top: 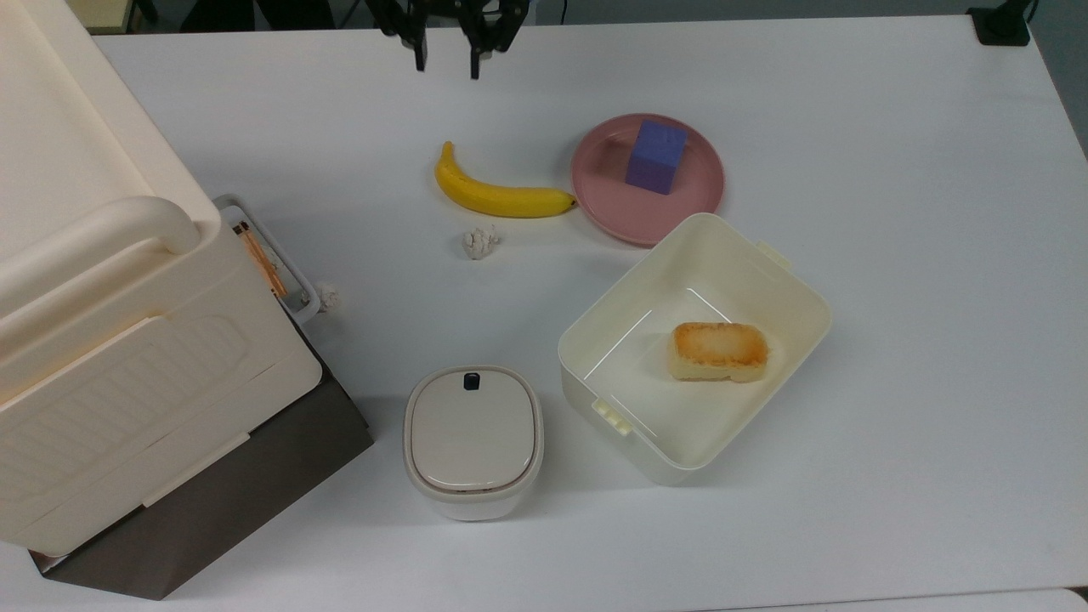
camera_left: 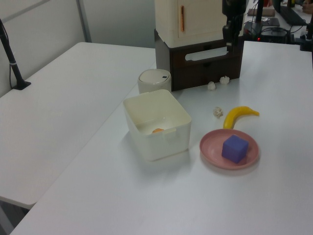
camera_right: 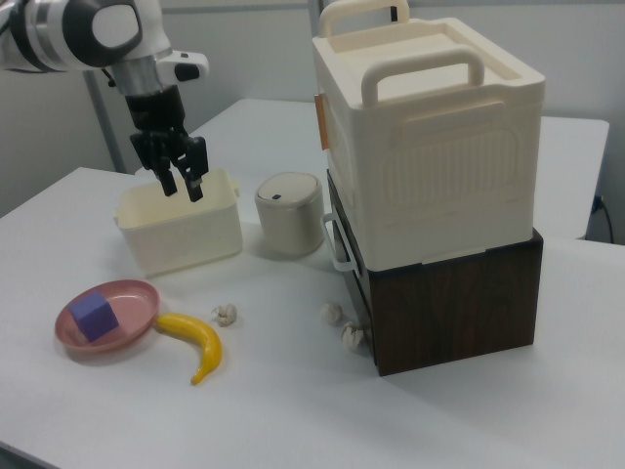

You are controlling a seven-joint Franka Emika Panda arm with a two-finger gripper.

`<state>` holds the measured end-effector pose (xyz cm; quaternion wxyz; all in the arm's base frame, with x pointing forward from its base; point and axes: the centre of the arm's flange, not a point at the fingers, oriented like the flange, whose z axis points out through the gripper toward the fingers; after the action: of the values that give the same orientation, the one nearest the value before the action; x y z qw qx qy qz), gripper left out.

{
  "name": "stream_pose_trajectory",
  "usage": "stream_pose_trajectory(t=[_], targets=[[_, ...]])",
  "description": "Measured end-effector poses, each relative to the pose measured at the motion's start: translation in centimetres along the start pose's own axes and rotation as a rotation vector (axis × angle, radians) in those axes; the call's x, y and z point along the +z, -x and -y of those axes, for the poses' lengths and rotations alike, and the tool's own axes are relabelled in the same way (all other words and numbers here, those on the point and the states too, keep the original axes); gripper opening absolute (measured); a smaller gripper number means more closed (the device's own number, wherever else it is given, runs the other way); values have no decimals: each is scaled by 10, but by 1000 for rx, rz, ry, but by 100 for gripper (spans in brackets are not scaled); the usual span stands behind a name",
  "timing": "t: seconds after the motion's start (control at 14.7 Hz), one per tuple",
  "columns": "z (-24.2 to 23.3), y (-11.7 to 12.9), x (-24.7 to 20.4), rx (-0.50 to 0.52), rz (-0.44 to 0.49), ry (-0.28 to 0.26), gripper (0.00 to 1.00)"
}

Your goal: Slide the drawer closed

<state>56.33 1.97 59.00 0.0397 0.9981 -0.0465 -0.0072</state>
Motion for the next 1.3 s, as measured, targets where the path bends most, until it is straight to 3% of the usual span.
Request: stream_pose_trajectory(t=[0.14,0.27,0.48,0.61,0.89,1.09,1.3], targets=[[-1,3,-5,-14,-9,0,83],[-1,2,-5,-18,-9,0,100],[-2,2,-7,-14,-12,-7,100],[-3,0,-13,-4,-29,-46,100],[-6,-8,-21,9,-103,-71,100],[-18,-12,-22,43,-123,-117,100],[-26,-12,-23,60,-124,-130,100]])
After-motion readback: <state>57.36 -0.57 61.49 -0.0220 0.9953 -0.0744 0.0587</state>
